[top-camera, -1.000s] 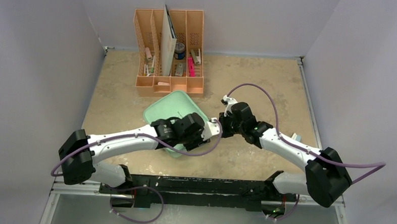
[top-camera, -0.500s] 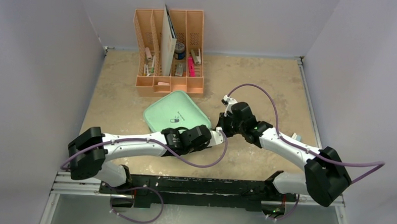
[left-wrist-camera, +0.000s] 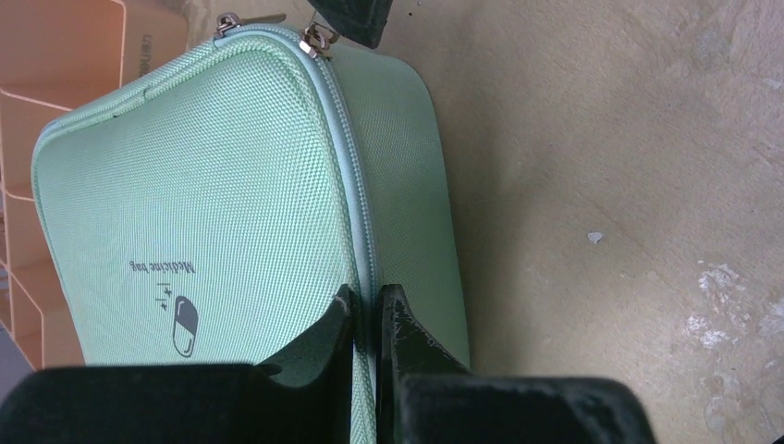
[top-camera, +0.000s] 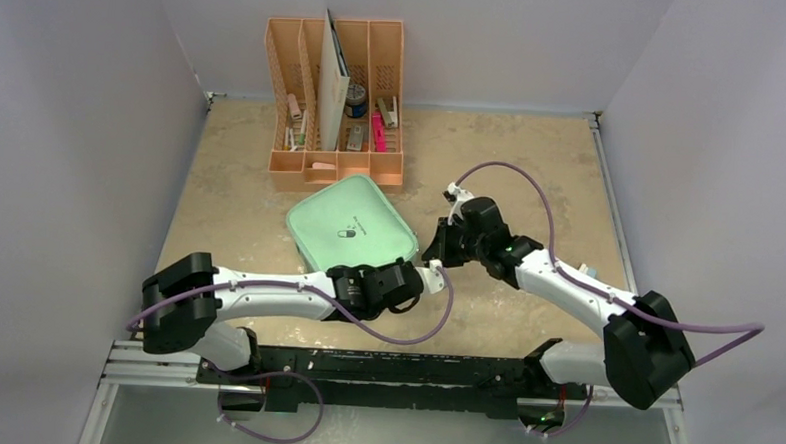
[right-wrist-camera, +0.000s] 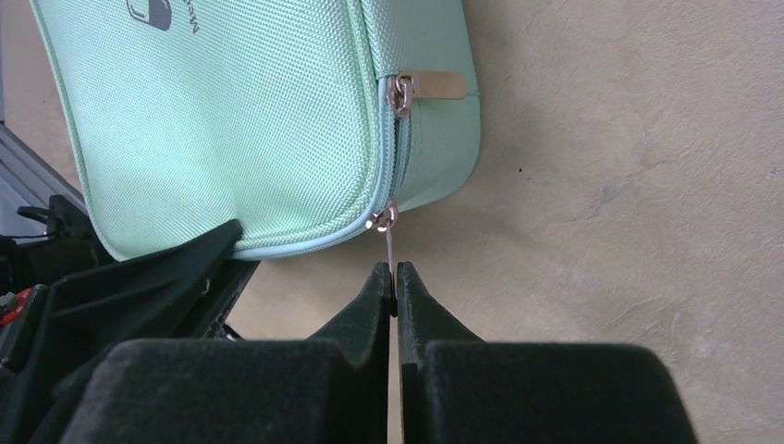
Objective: Organize the medicine kit
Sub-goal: Zip the medicine box at the center of the board.
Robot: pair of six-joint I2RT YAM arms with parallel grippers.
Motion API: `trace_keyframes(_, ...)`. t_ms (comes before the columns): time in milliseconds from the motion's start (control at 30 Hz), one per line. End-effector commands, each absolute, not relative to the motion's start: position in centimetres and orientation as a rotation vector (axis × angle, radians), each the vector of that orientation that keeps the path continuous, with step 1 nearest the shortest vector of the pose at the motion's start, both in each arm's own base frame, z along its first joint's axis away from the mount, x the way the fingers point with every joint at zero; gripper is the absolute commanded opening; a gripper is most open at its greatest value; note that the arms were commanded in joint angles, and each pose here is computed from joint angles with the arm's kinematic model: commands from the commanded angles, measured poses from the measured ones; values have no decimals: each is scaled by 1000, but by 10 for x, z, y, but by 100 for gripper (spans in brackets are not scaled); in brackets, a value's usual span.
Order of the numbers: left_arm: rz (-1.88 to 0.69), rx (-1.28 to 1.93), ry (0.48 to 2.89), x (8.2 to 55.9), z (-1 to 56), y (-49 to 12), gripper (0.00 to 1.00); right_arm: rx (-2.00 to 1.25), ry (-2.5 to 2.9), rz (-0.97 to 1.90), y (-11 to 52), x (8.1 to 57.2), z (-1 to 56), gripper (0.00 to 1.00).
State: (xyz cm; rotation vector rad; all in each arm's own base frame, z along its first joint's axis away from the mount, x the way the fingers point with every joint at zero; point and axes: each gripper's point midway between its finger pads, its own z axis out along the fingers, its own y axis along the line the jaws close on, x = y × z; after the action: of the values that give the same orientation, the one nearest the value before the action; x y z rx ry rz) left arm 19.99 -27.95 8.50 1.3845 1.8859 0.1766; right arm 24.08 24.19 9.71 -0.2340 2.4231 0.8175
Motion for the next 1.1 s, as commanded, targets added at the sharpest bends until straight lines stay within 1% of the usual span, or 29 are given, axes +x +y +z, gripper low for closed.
trace_keyframes(0, 253, 1463, 1967, 181, 60, -246, 0, -182, 2337, 679, 222, 279, 120, 0)
trace_keyframes(167, 125, 1453, 1980, 168, 55, -254, 0, -281, 2268, 633, 225, 298, 131, 0)
trace_keyframes(433, 155, 1494, 1984, 161, 49, -251, 0, -280, 2240, 637, 232, 319, 133, 0)
trace_keyframes(800, 170, 1522, 1961, 153, 48, -251, 0, -237, 2208, 609, 223, 351, 137, 0)
trace_keyframes(1067, 171, 1569, 1945, 147, 44, -253, 0, -359, 2157, 644, 234, 364, 138, 0)
